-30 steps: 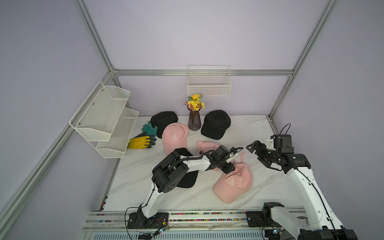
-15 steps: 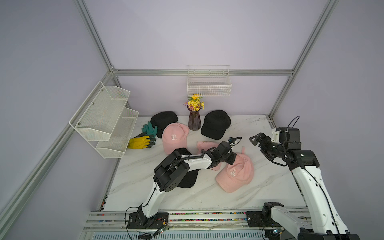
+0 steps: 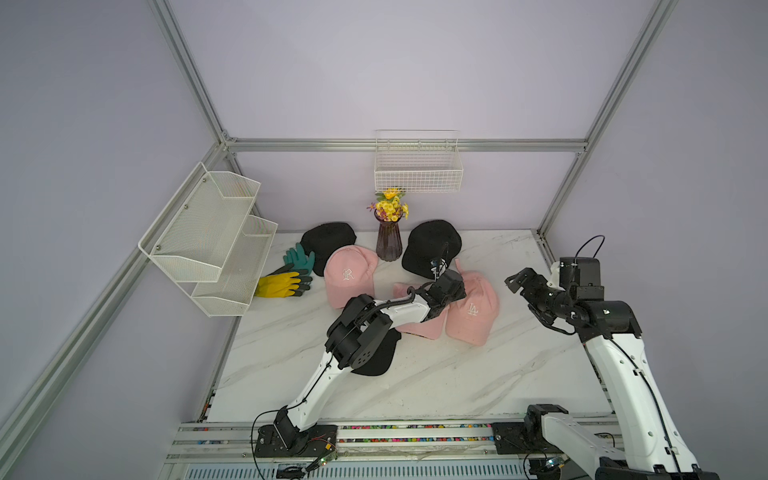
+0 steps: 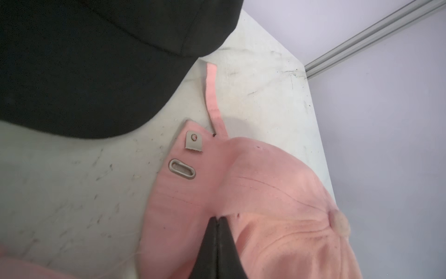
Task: Stack the baseball caps by color
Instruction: Place the baseball cap at the center of the board, then adjust the baseball cap at the center of the board.
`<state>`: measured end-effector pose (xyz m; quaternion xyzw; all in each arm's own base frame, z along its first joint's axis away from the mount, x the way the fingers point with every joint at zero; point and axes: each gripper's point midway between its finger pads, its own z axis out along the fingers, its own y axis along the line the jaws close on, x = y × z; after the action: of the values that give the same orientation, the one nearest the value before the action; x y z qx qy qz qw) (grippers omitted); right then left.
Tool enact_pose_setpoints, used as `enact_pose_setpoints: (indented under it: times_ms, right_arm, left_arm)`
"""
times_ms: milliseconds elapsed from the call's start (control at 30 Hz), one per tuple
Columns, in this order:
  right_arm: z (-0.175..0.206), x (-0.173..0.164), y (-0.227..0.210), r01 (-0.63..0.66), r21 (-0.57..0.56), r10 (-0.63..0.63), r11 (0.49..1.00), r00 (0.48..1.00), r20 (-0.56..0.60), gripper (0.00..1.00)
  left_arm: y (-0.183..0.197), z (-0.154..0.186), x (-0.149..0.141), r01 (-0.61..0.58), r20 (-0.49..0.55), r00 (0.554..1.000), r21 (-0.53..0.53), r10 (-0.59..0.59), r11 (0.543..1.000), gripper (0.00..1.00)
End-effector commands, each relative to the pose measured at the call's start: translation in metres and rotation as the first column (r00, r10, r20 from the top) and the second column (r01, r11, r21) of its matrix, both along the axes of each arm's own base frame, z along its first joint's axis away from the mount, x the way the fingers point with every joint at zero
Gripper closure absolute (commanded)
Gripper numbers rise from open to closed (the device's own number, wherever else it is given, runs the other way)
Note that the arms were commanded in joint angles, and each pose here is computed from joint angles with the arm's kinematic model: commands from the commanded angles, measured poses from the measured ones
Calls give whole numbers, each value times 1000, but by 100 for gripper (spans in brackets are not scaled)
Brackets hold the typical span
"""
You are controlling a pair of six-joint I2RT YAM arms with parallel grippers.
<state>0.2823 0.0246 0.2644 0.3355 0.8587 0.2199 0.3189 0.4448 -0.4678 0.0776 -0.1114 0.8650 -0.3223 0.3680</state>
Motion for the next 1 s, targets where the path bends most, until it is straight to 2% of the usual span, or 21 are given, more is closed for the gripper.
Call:
enact_pose_setpoints:
  times_ms: [0, 67, 133, 200, 233, 467, 600, 667, 733, 900, 967]
  right_arm:
    - [-8, -4, -8, 54, -8, -54, 999, 997, -48, 2]
    - [-12, -3, -4, 44, 12, -44, 999, 997, -62, 3]
    - [-14, -2, -1, 34, 32, -32, 999, 997, -70, 2]
    - [-14, -2, 1, 28, 41, -25, 999, 997, -69, 3]
    - [-14, -3, 1, 26, 41, -24, 999, 997, -67, 3]
    - [-12, -9, 2, 15, 36, -14, 999, 999, -50, 2]
    - [-16, -10, 4, -1, 38, 3, 999, 999, -52, 3]
    - [-18, -9, 7, -12, 48, 15, 999, 999, -51, 3]
    - [-20, -7, 10, -23, 63, 26, 998, 998, -49, 3]
    - [-23, -4, 12, -32, 77, 36, 997, 998, -52, 3]
    - [-23, -4, 12, -28, 79, 32, 996, 998, -53, 2]
  left_arm:
    - [-8, 19, -26, -37, -18, 999, -33, 36, 999, 100]
    - [-7, 17, -38, -49, -45, 998, -71, 46, 996, 92]
    - [-9, 23, -48, -40, -47, 998, -119, 34, 992, 66]
    - [-11, 33, -52, -8, -21, 1000, -141, 5, 990, 52]
    - [-9, 40, -54, 5, -5, 1000, -134, -5, 991, 49]
    - [21, 84, -66, 91, 161, 982, 44, -97, 995, 42]
    - [44, 96, -85, 148, 190, 966, 147, -175, 978, 44]
    - [48, 97, -97, 199, 156, 961, 181, -228, 963, 47]
    - [49, 92, -112, 241, 86, 962, 167, -257, 956, 48]
    - [18, 86, -144, 315, 11, 949, -16, -315, 949, 49]
    - [6, 72, -144, 314, -6, 949, -10, -314, 949, 49]
